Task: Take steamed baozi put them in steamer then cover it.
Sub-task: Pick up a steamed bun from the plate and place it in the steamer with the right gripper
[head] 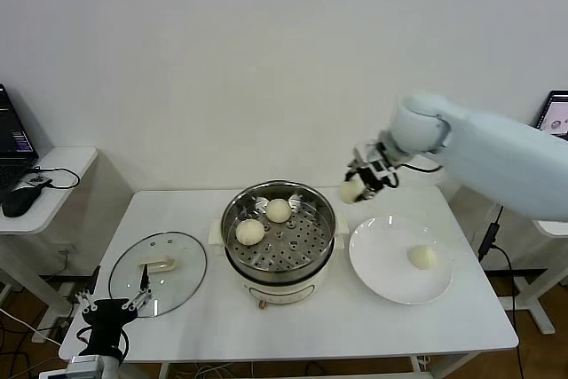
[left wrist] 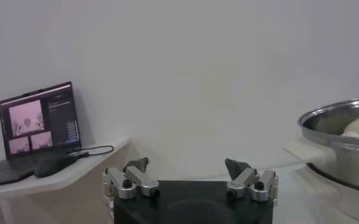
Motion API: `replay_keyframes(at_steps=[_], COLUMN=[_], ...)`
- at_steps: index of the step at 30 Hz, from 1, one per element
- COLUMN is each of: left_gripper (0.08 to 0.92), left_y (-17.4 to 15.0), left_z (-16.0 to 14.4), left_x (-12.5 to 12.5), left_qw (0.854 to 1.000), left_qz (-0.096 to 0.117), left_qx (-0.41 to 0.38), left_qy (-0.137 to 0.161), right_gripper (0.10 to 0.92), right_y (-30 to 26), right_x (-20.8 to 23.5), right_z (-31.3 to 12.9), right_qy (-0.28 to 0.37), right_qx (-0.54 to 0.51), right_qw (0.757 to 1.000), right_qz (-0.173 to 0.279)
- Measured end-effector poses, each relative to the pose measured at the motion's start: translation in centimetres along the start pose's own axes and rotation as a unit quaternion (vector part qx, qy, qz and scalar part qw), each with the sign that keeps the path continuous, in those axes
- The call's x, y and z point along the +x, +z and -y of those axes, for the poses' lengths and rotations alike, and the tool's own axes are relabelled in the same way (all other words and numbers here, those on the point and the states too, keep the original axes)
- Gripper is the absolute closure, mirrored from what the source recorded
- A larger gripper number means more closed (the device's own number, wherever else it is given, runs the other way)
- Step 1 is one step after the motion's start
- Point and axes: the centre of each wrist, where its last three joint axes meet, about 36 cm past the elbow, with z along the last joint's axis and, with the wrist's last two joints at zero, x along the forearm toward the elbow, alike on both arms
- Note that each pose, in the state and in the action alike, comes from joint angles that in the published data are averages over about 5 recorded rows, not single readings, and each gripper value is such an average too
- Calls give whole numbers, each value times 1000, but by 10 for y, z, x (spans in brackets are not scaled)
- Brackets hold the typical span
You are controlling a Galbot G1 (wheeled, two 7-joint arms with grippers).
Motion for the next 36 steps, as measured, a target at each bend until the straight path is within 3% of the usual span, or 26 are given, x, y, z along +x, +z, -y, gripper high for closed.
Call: replay_keyframes(at_steps=[7,17,26,36], left_gripper=[177,177,177,177], left_y=[-3,-3,-3,-3], left_z=[-2,-4,-2,-1], left_x=[1,1,1,1], left_qw=[1000,1000,1000,1000], left_qz=[4,4,5,5], left_qx=[2,4,8,9], left_qy=[-7,-12,-11,-11], right_gripper=[488,479,400,394], right_y=[-60,-118,-134,-137], right_x=[-30,-83,-102,-104], right_z=[19,13,3,-5], right_qy=[-21,-54,-73,-88], right_qx=[73,172,252,299], right_qw=[997,982,963,947], right_qz=[25,56,63,76])
